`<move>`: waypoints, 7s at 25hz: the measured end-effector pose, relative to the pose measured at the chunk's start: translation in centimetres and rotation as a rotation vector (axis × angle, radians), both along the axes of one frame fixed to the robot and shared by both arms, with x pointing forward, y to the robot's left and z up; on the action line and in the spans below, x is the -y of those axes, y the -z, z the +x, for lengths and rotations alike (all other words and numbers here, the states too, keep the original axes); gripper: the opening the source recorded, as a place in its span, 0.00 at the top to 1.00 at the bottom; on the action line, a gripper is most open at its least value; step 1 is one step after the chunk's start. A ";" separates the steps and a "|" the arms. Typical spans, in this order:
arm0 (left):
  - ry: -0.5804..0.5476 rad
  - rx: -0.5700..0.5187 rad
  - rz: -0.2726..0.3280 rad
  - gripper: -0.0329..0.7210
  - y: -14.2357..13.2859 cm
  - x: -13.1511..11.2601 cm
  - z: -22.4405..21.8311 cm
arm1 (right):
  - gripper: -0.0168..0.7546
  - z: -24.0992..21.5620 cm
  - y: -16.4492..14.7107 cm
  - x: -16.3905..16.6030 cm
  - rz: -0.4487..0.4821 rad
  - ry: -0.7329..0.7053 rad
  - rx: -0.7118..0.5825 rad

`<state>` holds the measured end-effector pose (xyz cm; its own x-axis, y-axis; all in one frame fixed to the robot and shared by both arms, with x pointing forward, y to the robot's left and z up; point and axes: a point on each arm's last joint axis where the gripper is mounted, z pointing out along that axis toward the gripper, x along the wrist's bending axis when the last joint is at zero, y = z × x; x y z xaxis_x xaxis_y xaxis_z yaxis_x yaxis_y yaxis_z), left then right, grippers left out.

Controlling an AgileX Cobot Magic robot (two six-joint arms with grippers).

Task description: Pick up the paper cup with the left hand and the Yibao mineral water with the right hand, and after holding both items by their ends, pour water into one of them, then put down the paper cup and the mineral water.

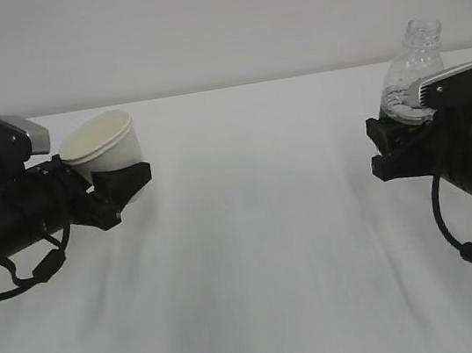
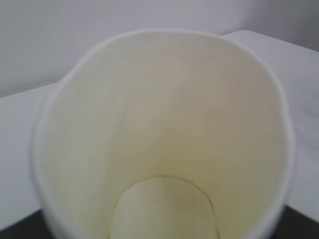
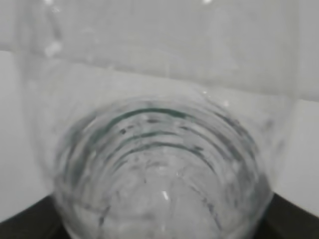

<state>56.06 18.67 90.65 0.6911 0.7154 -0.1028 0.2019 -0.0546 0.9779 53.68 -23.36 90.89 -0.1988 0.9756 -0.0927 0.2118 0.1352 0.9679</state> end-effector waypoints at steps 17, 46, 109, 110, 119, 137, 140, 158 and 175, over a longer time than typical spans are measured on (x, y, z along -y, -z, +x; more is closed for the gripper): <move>0.269 -0.083 -0.016 0.39 -0.5 1.5 -2.2 | 0.35 -0.5 -1.3 -0.6 -0.035 -0.086 -0.026; 0.533 -0.080 0.076 0.39 -1.8 4.6 -5.3 | 0.35 -1.3 -1.4 -2.0 -0.007 -0.256 -0.067; 0.637 0.005 0.111 0.39 -1.9 9.6 -8.0 | 0.35 -2.4 -3.9 -2.8 -0.021 -0.382 -0.024; 0.637 0.005 0.111 0.39 -1.9 9.6 -8.0 | 0.35 -2.4 -3.9 -2.8 -0.025 -0.379 -0.031; 0.653 0.005 0.112 0.39 -1.9 10.0 -8.4 | 0.35 -2.7 -4.2 -2.7 -0.065 -0.395 -0.052; 0.688 0.007 0.112 0.39 -1.9 10.8 -9.1 | 0.35 -1.5 -5.2 -3.7 -0.207 -0.532 -0.075; 0.688 0.007 0.112 0.39 -1.9 10.8 -9.1 | 0.35 -1.4 -5.6 -3.8 -0.224 -0.550 -0.057; 0.688 0.007 0.112 0.39 -1.9 10.8 -9.1 | 0.35 -0.8 -6.8 -4.6 -0.335 -0.662 0.019; 0.688 0.007 0.112 0.39 -1.9 10.8 -9.1 | 0.35 -0.6 -7.0 -4.7 -0.489 -0.720 0.096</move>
<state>46.94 7.85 92.53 0.9915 0.1208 -0.0473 0.0786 -0.2686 0.9600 53.04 -18.68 97.86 -0.7210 0.4627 -0.5158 -0.1643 0.6089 0.7760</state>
